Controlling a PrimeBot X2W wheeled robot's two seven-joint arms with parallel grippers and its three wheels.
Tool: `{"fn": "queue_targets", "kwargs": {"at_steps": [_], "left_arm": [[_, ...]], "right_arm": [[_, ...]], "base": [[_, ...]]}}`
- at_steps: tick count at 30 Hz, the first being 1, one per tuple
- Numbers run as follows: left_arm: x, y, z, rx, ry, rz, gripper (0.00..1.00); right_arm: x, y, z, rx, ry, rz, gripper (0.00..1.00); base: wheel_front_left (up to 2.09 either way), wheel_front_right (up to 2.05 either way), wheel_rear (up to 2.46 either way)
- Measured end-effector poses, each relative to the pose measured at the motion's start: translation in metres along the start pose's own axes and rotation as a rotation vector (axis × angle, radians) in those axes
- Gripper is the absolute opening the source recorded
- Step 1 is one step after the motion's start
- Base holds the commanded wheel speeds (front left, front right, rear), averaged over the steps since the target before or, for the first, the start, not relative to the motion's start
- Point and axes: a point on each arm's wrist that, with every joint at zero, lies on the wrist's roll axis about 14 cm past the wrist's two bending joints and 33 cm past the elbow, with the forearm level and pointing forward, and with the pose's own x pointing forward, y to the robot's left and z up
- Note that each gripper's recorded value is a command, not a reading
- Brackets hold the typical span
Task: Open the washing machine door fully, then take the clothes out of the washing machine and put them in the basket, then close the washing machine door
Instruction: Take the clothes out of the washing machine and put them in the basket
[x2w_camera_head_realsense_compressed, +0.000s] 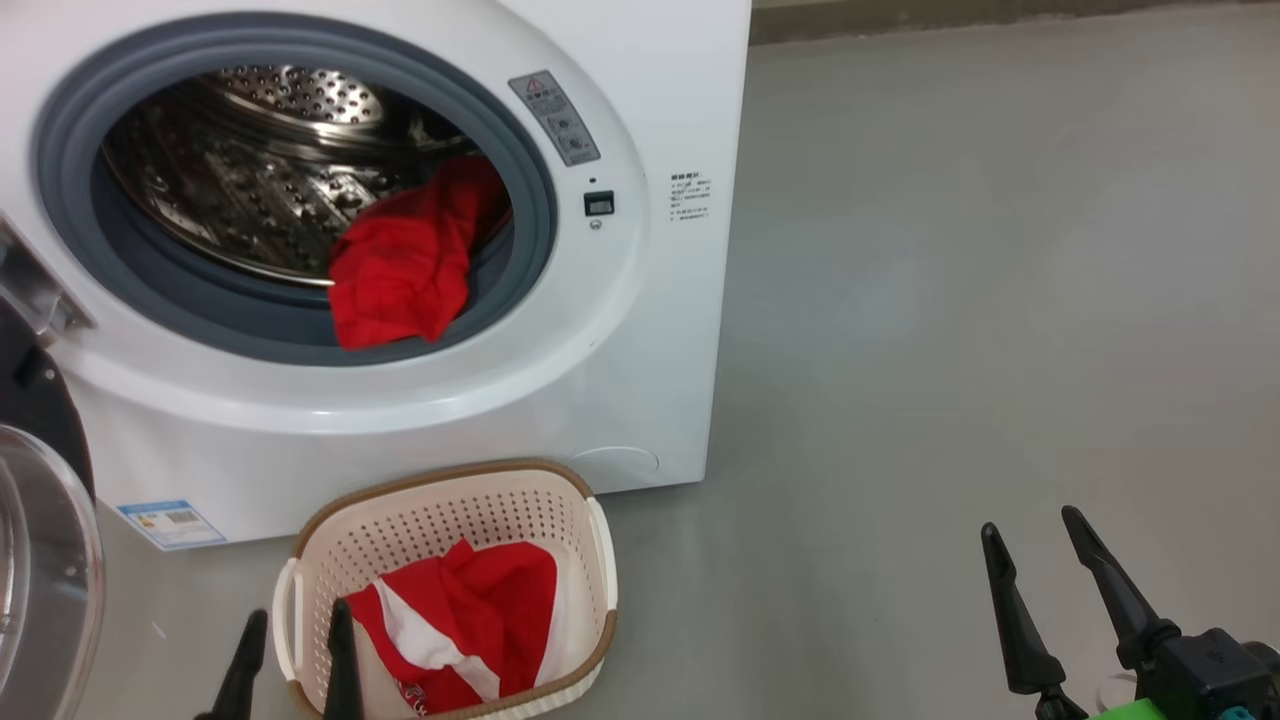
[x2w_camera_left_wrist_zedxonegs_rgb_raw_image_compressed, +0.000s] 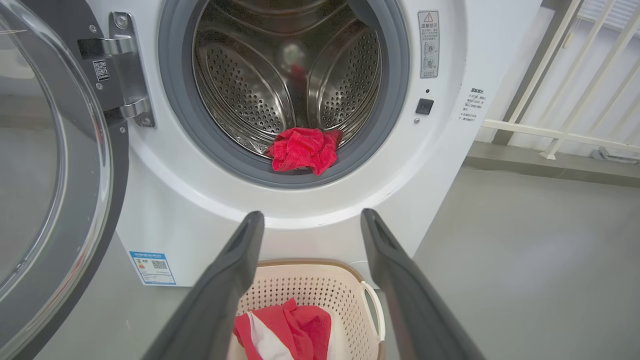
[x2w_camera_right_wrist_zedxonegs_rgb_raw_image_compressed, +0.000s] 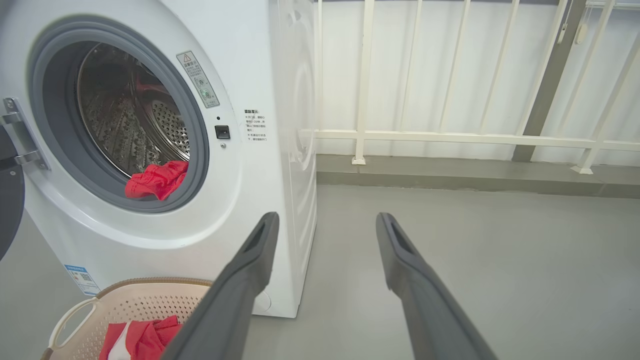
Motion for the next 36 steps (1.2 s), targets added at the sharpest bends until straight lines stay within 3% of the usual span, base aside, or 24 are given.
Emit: {"fn": "queue_targets", "kwargs": {"at_steps": [27, 36], "left_arm": [[0.125, -0.021, 0.005, -0.025, -0.036, -0.063, 1.00], [0.171, -0.038, 0.000, -0.025, -0.037, -0.107, 1.00]], "right_arm": [[0.056, 0.005, -0.042, 0.000, 0.107, 0.016, 1.00], [0.058, 0.001, -0.056, 0.018, 0.146, -0.003, 1.00]], "base": [[0.00, 0.00, 0.00], [0.00, 0.00, 0.00]]}}
